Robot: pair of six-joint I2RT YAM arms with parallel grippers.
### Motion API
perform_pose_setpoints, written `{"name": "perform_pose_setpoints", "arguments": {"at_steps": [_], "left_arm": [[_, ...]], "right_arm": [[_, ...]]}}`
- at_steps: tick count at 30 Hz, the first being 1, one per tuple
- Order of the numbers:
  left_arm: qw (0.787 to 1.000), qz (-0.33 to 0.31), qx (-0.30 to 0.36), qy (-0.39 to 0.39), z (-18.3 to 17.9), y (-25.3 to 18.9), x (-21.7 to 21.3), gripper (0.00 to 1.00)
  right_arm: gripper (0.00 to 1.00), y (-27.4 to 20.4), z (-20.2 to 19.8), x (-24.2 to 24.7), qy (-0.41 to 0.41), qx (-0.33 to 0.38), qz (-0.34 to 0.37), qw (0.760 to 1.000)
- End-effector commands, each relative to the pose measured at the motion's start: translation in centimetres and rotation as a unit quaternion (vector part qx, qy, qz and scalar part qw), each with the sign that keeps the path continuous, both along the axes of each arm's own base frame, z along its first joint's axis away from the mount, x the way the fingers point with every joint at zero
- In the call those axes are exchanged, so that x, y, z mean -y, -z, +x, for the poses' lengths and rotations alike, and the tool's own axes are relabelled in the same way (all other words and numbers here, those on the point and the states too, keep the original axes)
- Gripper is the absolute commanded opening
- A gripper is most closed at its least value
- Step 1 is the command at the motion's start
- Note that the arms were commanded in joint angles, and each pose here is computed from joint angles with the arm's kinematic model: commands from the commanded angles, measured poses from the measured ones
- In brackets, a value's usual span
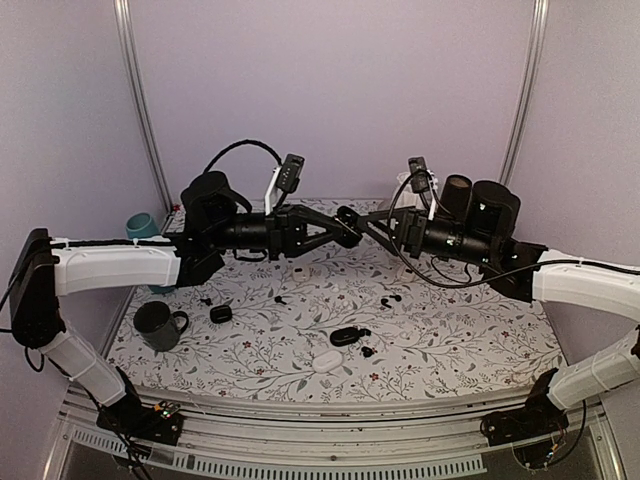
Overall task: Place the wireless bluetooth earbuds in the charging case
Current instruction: Pass from the left arm to the right
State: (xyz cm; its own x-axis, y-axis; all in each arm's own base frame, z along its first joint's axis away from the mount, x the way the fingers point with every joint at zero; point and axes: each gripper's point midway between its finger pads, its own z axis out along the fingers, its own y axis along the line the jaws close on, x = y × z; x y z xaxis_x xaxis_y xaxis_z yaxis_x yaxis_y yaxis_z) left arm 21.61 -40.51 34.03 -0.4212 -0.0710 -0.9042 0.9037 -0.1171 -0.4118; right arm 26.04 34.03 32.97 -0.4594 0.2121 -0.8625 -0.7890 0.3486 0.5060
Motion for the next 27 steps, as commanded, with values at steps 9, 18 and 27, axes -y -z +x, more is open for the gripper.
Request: {"name": "perform_pose_setpoints", "arguments": {"at_steps": [9,18,27], "left_arm": [[1.000,-0.007,0.011,0.002,-0.4,-0.6,0.5,0.00],[1.000,-0.007,0.010,0.002,-0.4,-0.4,0.5,0.00],[1.000,-0.001,0.009,-0.008,-0.1,0.1,0.5,0.19]], "right_arm": [[0.38,-0.5,-1.0,-1.3,-0.057,-0.006,0.006,0.998],[0.13,-0.4,-1.3,-1.6,-0.073,-0.022,0.014,0.997],[0.04,-1.1,-1.2,-1.3,-0.063,-0.010,0.010,0.998]]}}
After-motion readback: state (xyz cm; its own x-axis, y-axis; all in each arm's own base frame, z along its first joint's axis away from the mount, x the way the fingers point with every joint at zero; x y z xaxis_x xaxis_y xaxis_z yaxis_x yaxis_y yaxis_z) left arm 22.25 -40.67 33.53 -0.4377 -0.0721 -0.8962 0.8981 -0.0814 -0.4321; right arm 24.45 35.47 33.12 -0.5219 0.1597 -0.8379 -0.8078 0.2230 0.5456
